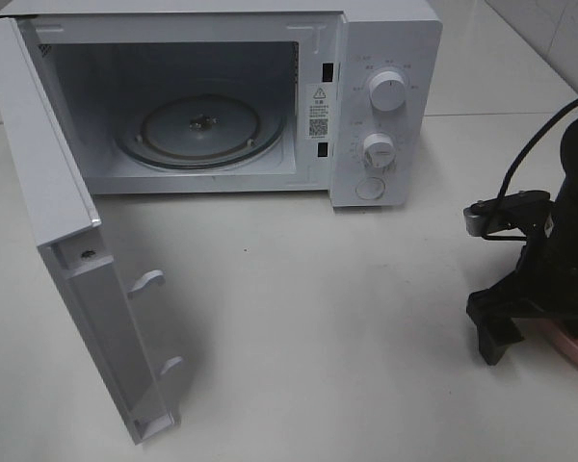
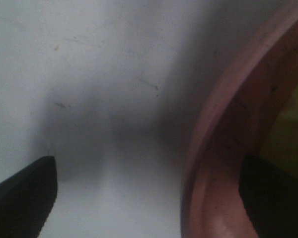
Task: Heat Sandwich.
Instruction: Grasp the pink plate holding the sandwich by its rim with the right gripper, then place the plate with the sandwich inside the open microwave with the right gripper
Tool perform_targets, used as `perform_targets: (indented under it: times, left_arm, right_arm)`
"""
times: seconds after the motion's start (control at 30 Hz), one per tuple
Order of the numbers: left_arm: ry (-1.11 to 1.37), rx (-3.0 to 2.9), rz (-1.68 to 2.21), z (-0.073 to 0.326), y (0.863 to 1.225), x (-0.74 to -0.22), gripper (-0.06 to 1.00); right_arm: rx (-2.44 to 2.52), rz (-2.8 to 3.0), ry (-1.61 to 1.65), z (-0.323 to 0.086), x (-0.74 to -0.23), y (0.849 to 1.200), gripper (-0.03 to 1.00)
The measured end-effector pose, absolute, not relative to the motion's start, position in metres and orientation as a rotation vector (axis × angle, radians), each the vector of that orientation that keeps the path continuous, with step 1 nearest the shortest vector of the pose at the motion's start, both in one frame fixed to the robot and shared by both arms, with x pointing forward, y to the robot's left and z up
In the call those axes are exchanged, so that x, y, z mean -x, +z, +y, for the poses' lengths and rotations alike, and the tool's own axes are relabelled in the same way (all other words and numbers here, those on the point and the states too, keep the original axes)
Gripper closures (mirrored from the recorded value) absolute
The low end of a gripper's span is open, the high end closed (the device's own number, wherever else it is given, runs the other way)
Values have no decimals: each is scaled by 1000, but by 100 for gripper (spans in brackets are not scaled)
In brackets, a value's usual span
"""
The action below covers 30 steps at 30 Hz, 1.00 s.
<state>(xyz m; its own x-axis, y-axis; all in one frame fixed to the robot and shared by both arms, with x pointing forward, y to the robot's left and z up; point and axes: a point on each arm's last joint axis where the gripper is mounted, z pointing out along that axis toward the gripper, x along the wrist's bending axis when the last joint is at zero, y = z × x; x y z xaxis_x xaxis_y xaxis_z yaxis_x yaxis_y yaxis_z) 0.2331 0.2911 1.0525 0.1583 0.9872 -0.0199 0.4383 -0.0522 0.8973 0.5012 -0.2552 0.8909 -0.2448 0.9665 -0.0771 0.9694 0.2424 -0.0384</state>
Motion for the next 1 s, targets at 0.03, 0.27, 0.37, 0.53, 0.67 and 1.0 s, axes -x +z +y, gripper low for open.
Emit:
perform_targets:
  times: [0.03,0.27,0.37,0.53,0.67,1.0]
  left_arm:
    - [848,-1620,1398,291,1053,-233,-5]
    - [848,-1620,1398,291,1053,-233,-5]
    - [848,-1620,1398,291,1053,-233,-5]
    - [848,-1620,1398,291,1053,-233,-5]
    - [848,-1620,1398,291,1053,-233,-5]
    - [848,-1620,1398,291,1053,-233,-5]
  right_arm:
    - [-1902,2446,-115,-255,-502,890,4]
    - [-1906,2412,-138,-257,-503,889,23]
    - [-1915,2340,-177,-262,-504,890,49]
    - [-1898,2301,-201,-266,-506,891,84]
    - [-1873,2305,-210,-267,-507,891,89]
    - [-1873,2305,-210,-267,-507,891,89]
